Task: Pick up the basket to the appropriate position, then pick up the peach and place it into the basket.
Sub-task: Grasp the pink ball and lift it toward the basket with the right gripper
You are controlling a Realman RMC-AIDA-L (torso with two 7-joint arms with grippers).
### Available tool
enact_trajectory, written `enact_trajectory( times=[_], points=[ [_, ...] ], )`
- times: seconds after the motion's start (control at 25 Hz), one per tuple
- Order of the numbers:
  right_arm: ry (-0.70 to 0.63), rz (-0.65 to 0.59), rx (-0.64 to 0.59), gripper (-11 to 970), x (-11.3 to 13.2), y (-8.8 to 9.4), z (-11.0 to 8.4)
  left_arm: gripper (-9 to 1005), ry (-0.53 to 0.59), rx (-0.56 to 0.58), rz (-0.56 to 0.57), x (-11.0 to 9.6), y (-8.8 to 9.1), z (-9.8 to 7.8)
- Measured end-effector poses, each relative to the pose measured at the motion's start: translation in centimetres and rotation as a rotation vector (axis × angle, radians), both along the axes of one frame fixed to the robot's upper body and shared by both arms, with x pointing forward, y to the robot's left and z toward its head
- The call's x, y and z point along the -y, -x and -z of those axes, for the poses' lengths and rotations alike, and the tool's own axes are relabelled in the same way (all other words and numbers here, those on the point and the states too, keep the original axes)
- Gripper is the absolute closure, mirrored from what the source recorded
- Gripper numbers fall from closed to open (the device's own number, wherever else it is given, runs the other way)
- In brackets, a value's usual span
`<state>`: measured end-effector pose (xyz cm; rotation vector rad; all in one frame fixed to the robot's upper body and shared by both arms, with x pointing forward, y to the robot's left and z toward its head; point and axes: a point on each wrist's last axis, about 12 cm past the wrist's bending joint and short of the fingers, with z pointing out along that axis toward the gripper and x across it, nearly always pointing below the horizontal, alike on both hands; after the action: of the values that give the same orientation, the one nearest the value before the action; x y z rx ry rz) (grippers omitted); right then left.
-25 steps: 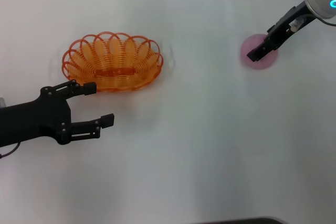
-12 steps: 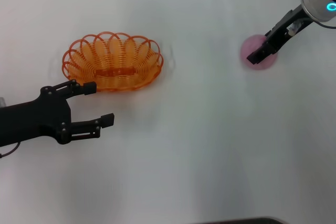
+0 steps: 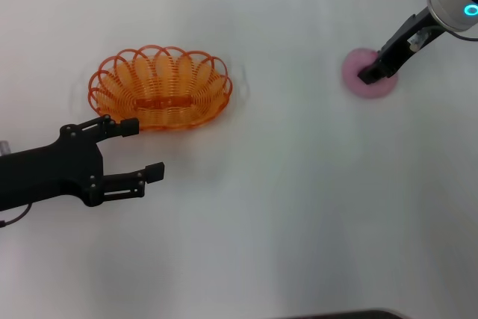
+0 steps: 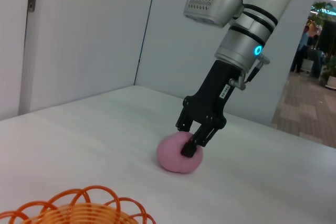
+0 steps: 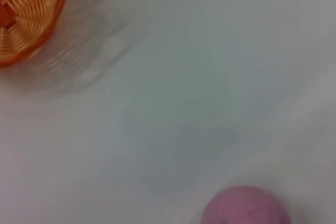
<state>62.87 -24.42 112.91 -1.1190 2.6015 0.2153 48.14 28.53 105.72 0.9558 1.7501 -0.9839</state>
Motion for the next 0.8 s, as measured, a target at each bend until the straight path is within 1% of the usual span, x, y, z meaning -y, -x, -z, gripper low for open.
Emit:
enact_trajectory(
  times=[0.08, 0.16, 0.8],
  points=[
    [0.000, 0.000, -0.001, 483, 0.00, 0.01, 0.00, 109, 0.000, -0.001, -0.001, 0.00, 0.00, 0.01],
    [0.000, -0.001, -0.001, 665, -0.01, 0.02, 0.00, 109, 0.001, -0.002, -0.001, 0.00, 0.00, 0.02],
    [0.003, 0.000, -0.004, 758, 0.01, 0.04, 0.02, 109, 0.003, -0.003, 0.002, 0.06, -0.05, -0.05]
  ],
)
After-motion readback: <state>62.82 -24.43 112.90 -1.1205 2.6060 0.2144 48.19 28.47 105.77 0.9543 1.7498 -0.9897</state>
